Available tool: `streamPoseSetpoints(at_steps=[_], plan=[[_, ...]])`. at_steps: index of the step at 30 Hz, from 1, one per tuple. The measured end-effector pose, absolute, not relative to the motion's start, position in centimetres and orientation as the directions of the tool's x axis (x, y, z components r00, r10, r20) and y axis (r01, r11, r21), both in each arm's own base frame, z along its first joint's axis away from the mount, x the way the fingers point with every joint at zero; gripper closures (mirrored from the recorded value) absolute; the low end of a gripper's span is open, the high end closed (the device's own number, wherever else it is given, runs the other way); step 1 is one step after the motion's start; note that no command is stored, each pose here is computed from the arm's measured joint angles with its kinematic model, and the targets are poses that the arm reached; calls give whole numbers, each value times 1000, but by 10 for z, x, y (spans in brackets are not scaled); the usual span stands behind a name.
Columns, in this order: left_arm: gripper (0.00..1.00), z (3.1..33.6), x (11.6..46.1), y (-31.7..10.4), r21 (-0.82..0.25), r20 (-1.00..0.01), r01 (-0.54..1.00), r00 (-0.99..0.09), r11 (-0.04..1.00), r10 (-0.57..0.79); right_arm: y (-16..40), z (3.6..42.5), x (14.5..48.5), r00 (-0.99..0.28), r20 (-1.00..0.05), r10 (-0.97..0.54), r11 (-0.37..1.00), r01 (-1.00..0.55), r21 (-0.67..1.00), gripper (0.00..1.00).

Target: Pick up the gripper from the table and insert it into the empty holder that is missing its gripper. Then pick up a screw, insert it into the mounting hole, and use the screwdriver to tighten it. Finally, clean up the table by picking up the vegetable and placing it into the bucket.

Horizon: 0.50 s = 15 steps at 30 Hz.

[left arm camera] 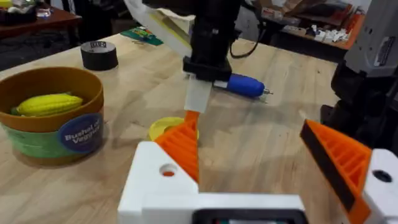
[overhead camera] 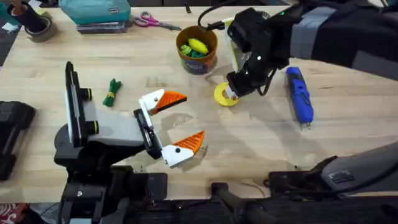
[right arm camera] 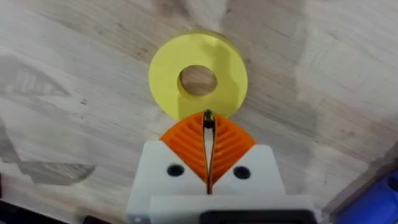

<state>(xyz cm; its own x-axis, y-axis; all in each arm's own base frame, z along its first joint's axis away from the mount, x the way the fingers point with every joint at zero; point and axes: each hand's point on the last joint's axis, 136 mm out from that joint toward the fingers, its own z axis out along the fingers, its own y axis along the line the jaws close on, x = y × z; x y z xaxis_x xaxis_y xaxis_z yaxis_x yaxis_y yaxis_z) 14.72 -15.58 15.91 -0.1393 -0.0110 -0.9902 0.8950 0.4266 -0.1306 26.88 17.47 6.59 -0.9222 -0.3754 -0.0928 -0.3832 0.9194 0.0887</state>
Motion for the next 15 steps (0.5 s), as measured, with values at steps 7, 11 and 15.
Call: streamPoseSetpoints(at_steps=[7, 11, 15], plan=[[15, 159, 147, -156, -131, -990, 895, -139, 426, -11, 182, 113, 281, -920, -117, -374, 918, -385, 92, 994], [15, 159, 147, -156, -131, -990, 895, -139, 427, -11, 187, 156, 290, -910, -163, -382, 912, -400, 95, 994], [15, 159, 147, -156, -131, -990, 895, -139, 426, -11, 184, 202, 294, -894, -209, -395, 907, -416, 68, 994]])
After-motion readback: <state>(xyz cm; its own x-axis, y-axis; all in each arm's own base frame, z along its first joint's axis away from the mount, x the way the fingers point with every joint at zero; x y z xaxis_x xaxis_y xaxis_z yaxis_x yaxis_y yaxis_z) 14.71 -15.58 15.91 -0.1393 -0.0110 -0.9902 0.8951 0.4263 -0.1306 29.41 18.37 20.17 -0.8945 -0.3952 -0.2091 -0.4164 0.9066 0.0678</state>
